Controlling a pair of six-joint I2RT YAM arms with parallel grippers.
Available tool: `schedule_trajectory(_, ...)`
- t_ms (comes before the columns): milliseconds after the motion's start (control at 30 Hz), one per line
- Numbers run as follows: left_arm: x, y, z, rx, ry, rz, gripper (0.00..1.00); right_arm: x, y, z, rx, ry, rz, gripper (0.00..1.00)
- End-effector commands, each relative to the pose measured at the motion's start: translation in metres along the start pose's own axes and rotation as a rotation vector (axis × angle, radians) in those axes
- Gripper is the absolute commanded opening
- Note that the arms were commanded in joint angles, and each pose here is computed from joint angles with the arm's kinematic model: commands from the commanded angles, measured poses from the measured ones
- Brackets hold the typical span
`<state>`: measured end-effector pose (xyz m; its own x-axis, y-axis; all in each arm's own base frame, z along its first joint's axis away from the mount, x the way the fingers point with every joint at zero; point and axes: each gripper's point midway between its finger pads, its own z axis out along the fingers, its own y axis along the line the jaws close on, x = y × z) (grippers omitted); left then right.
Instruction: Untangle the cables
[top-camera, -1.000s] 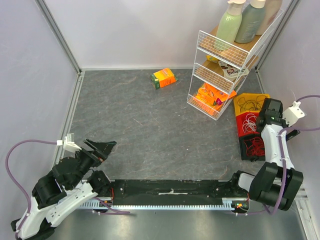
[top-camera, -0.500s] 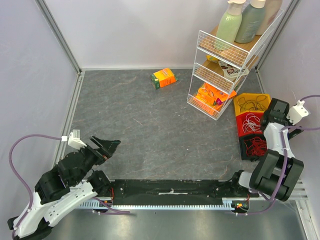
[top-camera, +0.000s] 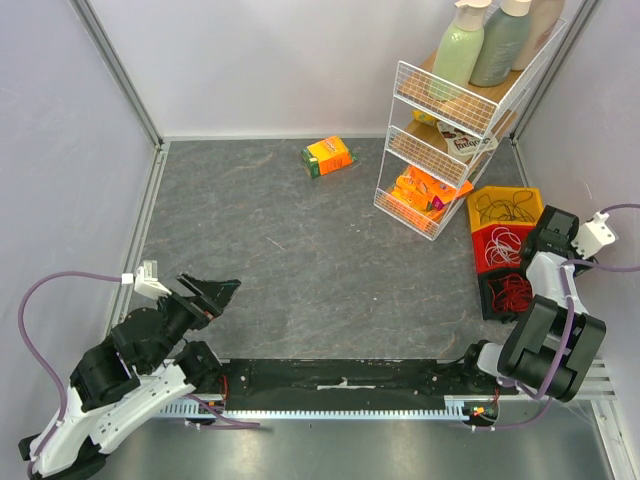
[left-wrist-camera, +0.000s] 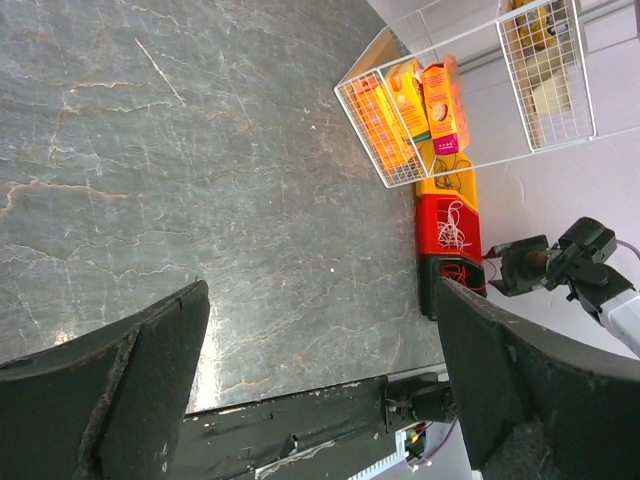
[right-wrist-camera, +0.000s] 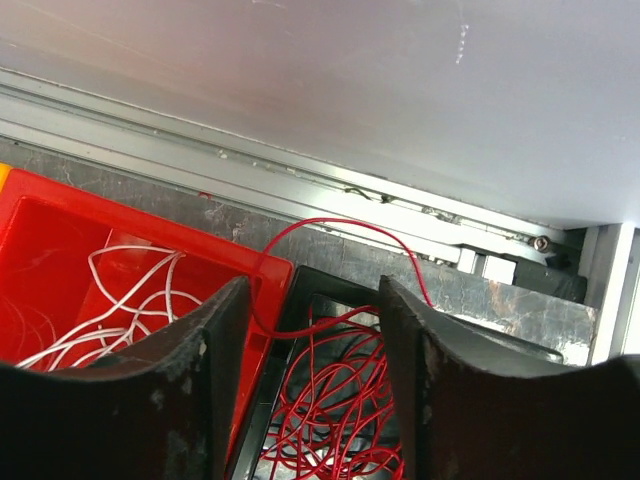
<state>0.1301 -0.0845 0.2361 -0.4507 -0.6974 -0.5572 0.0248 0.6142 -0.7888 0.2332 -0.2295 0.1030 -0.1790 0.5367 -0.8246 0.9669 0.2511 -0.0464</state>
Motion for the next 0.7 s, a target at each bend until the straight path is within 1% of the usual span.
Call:
schedule_trajectory(0,-0.012,-0.009,-0.005,0.031,-0.035,0.019,0.99,-0.004,0.004,0.003,-0.005,-0.024,0.049,0.59)
schedule_trajectory(133,-0.012,-0.009,-0.005,0.034,-0.038,0.011,0.99,-0.008,0.004,0.002,-0.010,-0.033,0.050,0.48)
schedule_trajectory(200,-0.012,-0.009,-0.005,0.030,-0.036,0.015,0.99,-0.008,0.004,0.001,-0.012,-0.035,0.052,0.45)
schedule_trajectory(267,-0.011,-0.009,-0.004,0.028,-0.032,0.017,0.99,-0.009,0.003,-0.001,-0.012,-0.038,0.057,0.37)
schedule_trajectory(333,-0.012,-0.011,-0.005,0.034,-0.030,0.017,0.99,-0.010,0.003,-0.004,-0.025,-0.037,0.060,0.33)
schedule_trajectory(367,-0.011,-0.010,-0.005,0.034,-0.030,0.015,0.99,-0.011,0.004,-0.006,-0.035,-0.035,0.062,0.29)
schedule_trajectory(467,-0.011,-0.008,-0.005,0.029,-0.031,0.011,0.99,-0.013,0.005,-0.013,-0.063,-0.035,0.066,0.14)
schedule_trajectory(600,-0.011,-0.007,-0.006,0.033,-0.032,0.008,0.99,-0.009,0.007,-0.025,-0.107,-0.008,0.085,0.00)
schedule_trajectory(667,-0.011,-0.007,-0.006,0.035,-0.034,0.006,0.99,0.000,0.007,-0.031,-0.126,0.030,0.111,0.00)
